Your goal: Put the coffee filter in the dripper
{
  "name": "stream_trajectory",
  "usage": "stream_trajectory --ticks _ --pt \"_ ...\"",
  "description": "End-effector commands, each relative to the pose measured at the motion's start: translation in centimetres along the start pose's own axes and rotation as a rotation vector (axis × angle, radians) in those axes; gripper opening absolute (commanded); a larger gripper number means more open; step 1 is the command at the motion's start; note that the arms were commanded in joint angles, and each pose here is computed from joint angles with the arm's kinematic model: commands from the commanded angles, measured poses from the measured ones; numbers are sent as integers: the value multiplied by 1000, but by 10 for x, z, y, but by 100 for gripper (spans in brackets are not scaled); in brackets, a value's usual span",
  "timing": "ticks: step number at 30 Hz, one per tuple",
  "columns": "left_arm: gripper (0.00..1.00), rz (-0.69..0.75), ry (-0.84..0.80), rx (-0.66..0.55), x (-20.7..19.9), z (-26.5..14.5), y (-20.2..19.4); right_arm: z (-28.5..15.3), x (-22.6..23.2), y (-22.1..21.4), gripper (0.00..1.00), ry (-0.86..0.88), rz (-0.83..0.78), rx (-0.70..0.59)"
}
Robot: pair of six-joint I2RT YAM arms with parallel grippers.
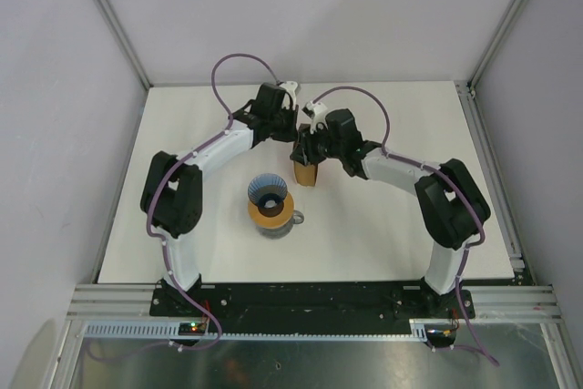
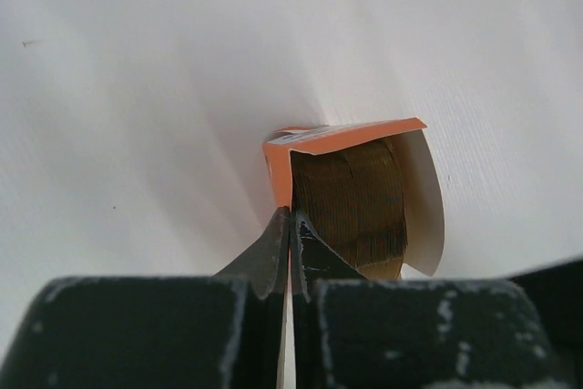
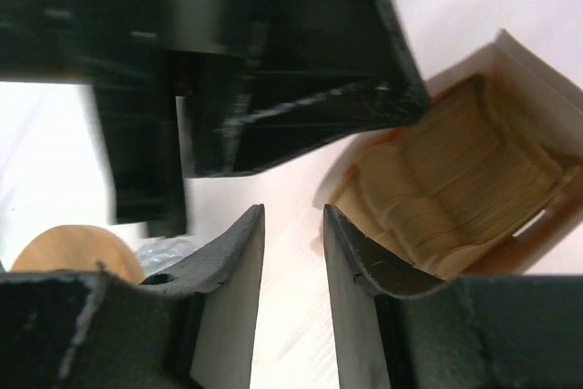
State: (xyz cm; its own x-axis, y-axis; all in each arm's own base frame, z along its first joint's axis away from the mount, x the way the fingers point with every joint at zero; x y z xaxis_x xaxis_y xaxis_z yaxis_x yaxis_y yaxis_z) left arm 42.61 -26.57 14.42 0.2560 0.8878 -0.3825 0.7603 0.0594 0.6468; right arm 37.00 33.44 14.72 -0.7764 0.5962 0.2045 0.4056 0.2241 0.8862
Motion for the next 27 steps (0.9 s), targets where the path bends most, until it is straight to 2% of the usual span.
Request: stream_trajectory --ticks 1,6,18,27 --pt "0 39 -62 -67 -23 -26 25 7 -17 1 37 -54 26 -21" --pt "0 45 -72 -59 -24 -27 22 7 -30 0 35 -94 58 -30" --pt "0 73 -100 -45 -33 -29 17 -7 -65 -11 29 -340 74 25" --pt "0 79 -100 -40 -37 -29 14 -15 -74 -10 31 -428 54 37"
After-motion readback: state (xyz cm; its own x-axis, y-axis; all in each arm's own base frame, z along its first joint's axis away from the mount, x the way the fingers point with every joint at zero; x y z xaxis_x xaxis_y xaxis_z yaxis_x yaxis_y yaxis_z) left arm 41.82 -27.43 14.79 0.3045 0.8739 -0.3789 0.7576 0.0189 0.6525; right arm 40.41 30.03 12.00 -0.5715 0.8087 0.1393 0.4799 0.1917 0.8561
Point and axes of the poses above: each gripper's point midway between its finger pads, its own z axis out along the fingers, its own x axis along the line the jaws close on, y = z × x, the point moved 2 cm from there along -z, back along the fingers, and after that the axes turned 11 degrees about -z, right-handed, at the moved point
